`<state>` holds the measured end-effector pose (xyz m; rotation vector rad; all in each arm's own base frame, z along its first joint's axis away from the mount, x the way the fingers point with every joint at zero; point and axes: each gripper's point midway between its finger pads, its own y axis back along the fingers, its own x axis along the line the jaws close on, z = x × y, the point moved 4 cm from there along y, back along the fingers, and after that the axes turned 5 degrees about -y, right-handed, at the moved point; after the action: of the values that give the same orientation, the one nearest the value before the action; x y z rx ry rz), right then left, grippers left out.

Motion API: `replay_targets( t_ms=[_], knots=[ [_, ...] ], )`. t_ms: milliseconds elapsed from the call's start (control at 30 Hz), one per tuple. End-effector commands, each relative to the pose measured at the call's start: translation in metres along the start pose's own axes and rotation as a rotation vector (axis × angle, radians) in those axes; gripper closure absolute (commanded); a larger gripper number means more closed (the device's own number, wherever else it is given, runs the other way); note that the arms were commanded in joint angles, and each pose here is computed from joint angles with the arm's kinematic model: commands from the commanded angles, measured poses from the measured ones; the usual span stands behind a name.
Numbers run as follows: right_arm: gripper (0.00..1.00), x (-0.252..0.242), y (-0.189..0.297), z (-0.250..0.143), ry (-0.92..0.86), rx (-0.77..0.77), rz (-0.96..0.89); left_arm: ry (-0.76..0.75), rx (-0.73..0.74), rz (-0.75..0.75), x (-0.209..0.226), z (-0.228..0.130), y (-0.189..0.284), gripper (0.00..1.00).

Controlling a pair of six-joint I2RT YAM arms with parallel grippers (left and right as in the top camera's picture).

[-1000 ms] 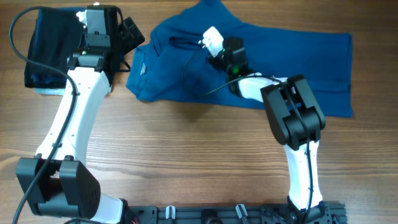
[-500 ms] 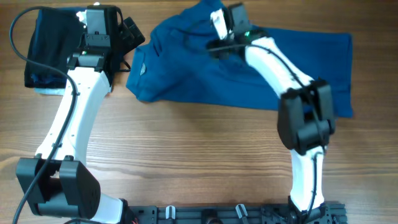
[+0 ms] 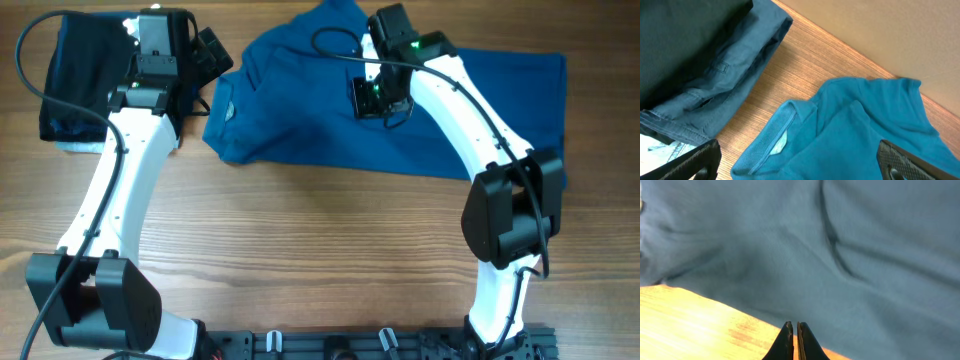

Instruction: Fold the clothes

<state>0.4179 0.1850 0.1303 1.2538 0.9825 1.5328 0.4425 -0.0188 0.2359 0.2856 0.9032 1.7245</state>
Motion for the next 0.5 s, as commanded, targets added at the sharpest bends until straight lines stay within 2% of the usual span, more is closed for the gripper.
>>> replay_targets(
  t_ms=[0, 133, 467],
  knots=[
    [0.96, -0.001, -0.025, -0.021, -0.129, 0.088, 0.007, 0.013, 0.006, 0.006, 0.002, -0.001, -0.004, 0.0],
    [0.96, -0.011, -0.053, -0.032, -0.171, 0.104, -0.001, 0.013, 0.007, 0.007, 0.002, -0.001, -0.004, 0.0],
    [0.96, -0.018, -0.074, -0.006, -0.171, -0.038, -0.024, 0.013, 0.007, 0.007, 0.002, -0.001, -0.004, 0.0]
  ],
)
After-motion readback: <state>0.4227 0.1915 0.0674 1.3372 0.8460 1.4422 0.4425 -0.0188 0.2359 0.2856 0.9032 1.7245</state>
